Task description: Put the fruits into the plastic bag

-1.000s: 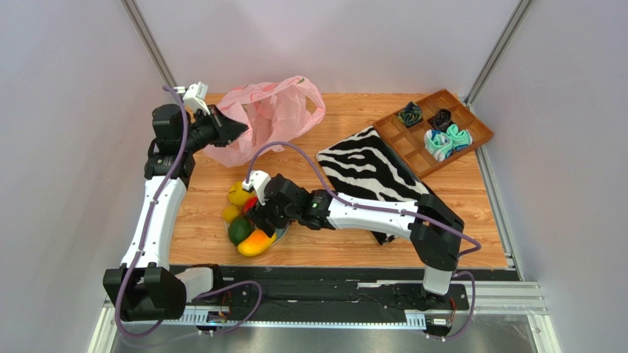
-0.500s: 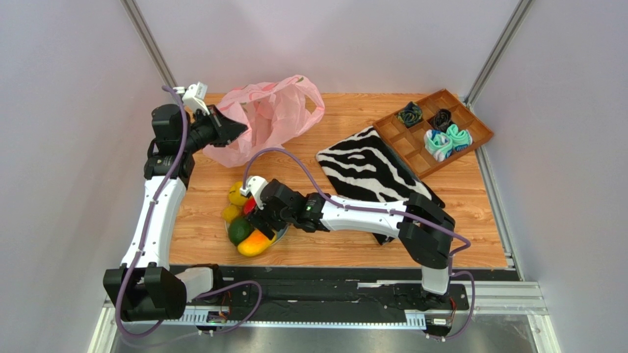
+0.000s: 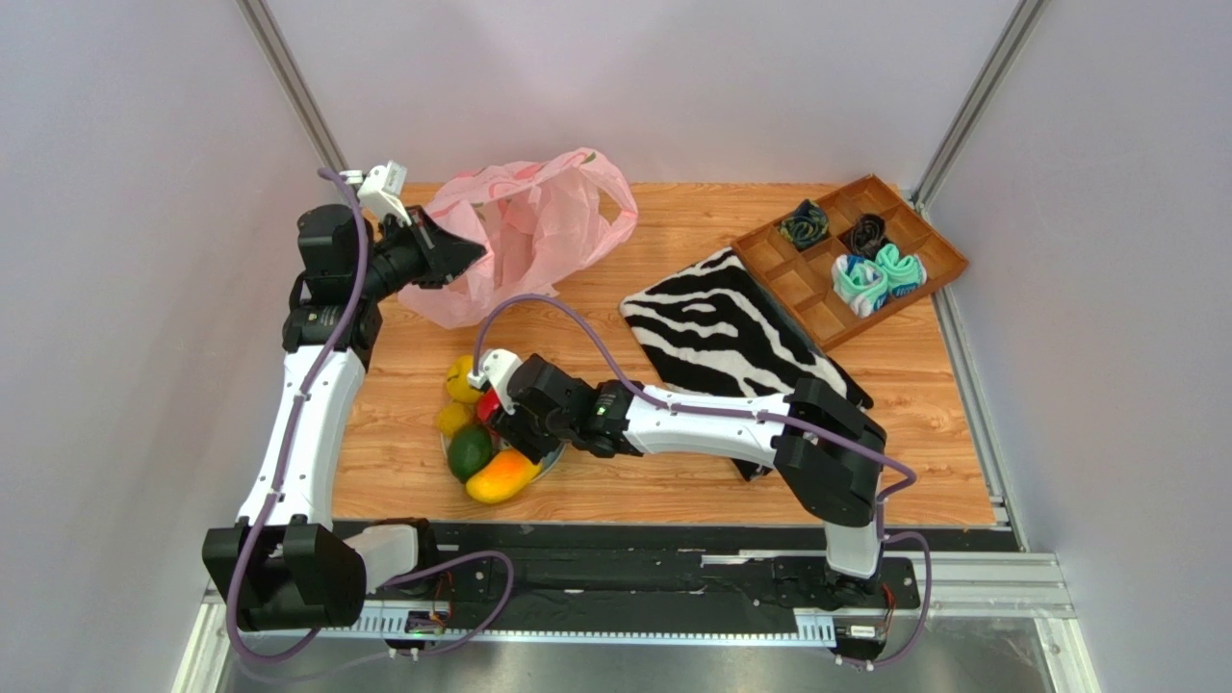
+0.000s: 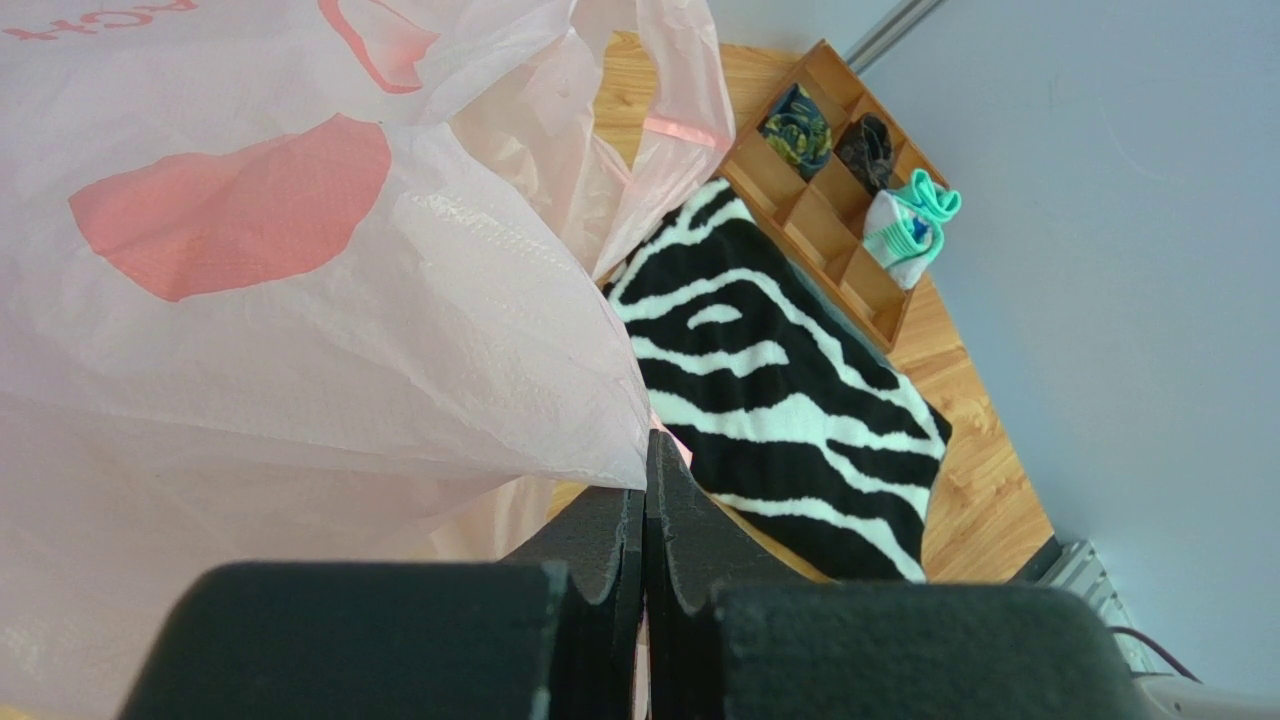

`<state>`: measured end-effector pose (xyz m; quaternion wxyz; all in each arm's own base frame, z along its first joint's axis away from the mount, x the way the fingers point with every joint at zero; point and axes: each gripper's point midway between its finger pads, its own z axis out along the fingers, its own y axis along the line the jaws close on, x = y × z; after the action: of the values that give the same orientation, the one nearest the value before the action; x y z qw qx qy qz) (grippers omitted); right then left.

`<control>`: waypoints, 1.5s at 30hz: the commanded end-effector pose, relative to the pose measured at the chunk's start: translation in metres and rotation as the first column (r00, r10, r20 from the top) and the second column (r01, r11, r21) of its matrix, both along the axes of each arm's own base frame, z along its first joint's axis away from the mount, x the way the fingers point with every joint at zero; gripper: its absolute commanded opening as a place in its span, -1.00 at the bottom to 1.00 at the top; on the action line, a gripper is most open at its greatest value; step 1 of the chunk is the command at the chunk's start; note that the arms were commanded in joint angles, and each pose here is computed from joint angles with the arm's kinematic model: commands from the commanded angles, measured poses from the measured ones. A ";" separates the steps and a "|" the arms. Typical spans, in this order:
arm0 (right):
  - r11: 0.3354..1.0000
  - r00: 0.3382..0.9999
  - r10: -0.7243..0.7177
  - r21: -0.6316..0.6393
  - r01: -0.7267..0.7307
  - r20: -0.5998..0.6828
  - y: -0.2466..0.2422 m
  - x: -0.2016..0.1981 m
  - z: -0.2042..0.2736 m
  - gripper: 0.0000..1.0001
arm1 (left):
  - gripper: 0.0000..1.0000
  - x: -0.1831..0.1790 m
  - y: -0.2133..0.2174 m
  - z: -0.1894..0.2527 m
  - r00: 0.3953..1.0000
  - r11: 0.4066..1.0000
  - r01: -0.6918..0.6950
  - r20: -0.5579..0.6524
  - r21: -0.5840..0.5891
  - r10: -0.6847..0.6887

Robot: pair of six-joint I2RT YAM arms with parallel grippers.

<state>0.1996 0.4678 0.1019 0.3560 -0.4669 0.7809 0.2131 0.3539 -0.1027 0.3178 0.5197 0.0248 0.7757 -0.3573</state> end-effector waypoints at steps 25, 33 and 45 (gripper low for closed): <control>0.967 0.999 0.027 0.253 -0.034 0.031 0.003 0.000 0.107 -0.78 | -1.00 0.001 0.000 0.004 1.000 1.000 0.013 0.013 0.002 -0.013; 0.936 0.980 -0.171 0.328 0.128 0.106 -0.057 0.061 0.160 -0.83 | -1.00 -0.002 -0.003 0.008 0.999 0.999 0.031 0.023 -0.008 -0.031; 0.880 0.930 -0.348 0.381 0.282 0.115 -0.105 0.123 0.184 -0.84 | -1.00 -0.008 -0.016 0.017 0.991 0.992 0.123 0.065 -0.042 -0.120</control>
<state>0.3082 0.3667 0.2596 0.5035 -0.3028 0.7718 0.2432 0.3489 -0.1101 0.3194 0.5090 0.0376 0.7719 -0.3791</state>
